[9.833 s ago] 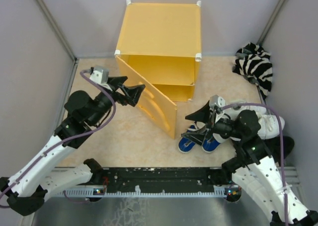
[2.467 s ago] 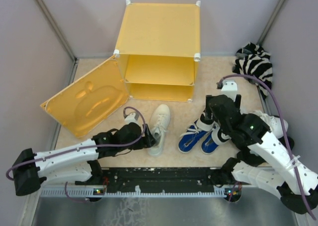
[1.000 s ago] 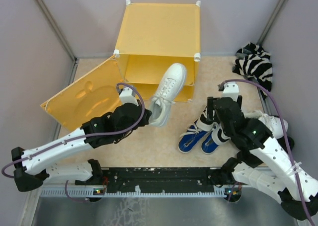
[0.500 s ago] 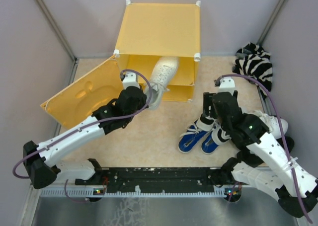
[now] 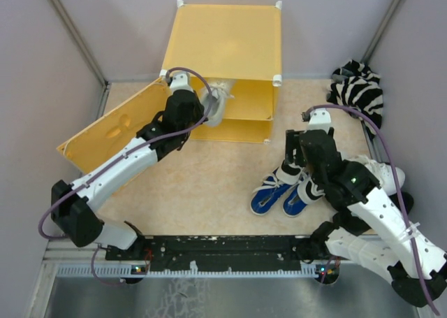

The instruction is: Place and organize the shoes in the shoe cabinet

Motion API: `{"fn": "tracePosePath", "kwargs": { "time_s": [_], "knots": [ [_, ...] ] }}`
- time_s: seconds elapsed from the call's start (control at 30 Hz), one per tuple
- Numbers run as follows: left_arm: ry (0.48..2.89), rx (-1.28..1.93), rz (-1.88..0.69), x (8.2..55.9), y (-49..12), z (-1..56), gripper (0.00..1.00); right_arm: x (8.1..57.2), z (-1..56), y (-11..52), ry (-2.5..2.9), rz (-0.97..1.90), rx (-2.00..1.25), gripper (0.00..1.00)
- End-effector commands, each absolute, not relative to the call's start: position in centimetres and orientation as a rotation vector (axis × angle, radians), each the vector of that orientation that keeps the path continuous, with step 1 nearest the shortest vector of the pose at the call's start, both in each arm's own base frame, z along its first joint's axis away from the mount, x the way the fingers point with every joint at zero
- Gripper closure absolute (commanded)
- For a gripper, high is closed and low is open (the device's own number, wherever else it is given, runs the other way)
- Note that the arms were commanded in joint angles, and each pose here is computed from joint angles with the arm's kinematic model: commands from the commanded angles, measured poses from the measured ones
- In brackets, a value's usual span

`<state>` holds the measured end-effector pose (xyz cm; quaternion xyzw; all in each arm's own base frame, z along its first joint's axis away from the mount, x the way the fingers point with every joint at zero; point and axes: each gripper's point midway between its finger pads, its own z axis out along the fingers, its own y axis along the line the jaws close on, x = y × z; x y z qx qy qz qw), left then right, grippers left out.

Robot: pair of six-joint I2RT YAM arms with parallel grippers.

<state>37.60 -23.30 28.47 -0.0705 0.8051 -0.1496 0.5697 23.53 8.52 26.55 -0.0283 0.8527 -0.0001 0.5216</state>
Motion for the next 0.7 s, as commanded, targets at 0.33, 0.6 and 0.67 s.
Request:
{"fn": "tracePosePath", "kwargs": {
  "time_s": [0.33, 0.6, 0.67],
  "knots": [
    [1.65, -0.329, -0.463, 42.8, -23.2, 34.0, 1.0, 23.2, 27.1, 7.7, 2.008, 0.013, -0.018, 0.28],
    [1.629, -0.391, -0.419, 44.5, -22.2, 34.2, 1.0, 23.2, 26.3, 7.5, 2.025, -0.008, -0.016, 0.28],
    [1.632, -0.406, -0.416, 44.8, -21.9, 34.1, 1.0, 23.1, 26.1, 7.5, 2.03, -0.012, -0.018, 0.28]
  ]
}}
